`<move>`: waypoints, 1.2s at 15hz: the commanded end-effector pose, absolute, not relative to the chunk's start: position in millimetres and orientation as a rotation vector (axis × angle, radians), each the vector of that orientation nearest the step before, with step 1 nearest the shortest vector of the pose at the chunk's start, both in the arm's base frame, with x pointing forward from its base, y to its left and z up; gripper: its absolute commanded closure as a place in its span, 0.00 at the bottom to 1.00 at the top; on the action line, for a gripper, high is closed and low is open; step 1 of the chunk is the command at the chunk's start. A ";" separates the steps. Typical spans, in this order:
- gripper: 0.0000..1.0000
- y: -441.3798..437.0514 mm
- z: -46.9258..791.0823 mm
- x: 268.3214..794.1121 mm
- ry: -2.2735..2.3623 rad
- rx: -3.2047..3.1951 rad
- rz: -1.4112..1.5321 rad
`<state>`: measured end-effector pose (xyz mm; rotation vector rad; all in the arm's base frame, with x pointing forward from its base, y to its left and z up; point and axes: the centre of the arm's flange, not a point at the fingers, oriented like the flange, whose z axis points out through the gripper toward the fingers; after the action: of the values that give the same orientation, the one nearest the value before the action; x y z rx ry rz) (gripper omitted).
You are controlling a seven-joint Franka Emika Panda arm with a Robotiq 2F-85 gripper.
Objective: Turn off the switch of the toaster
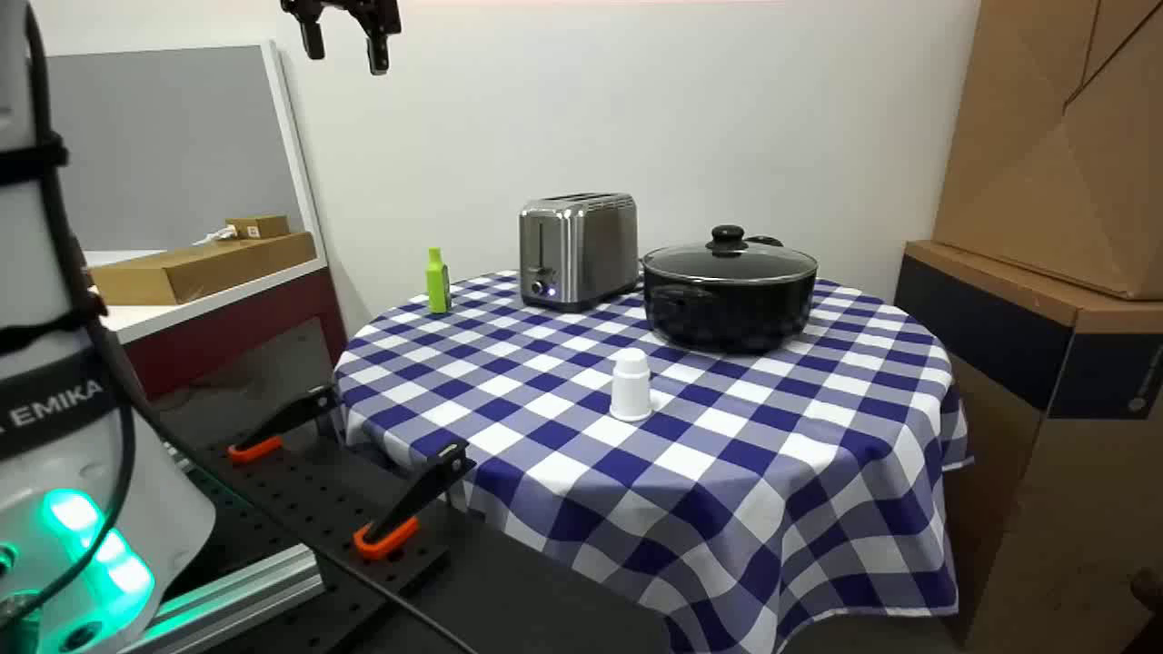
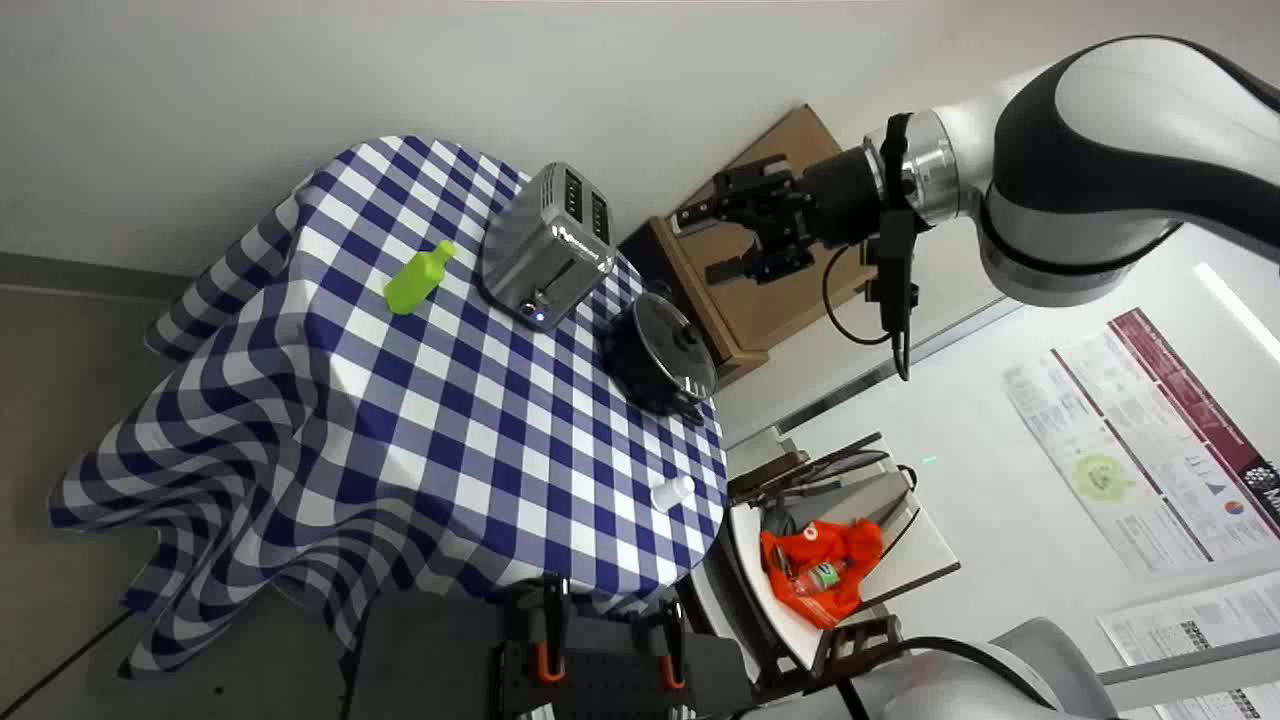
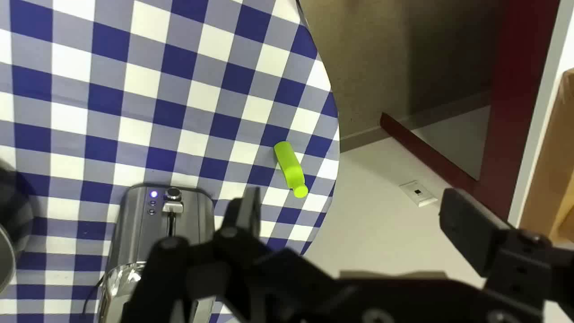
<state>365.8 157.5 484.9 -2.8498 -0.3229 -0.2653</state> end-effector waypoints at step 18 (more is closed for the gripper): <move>0.99 132.7 366.0 435.7 -0.715 -3.211 -0.215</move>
<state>409.3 132.1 394.4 -3.1614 -0.6118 -0.1871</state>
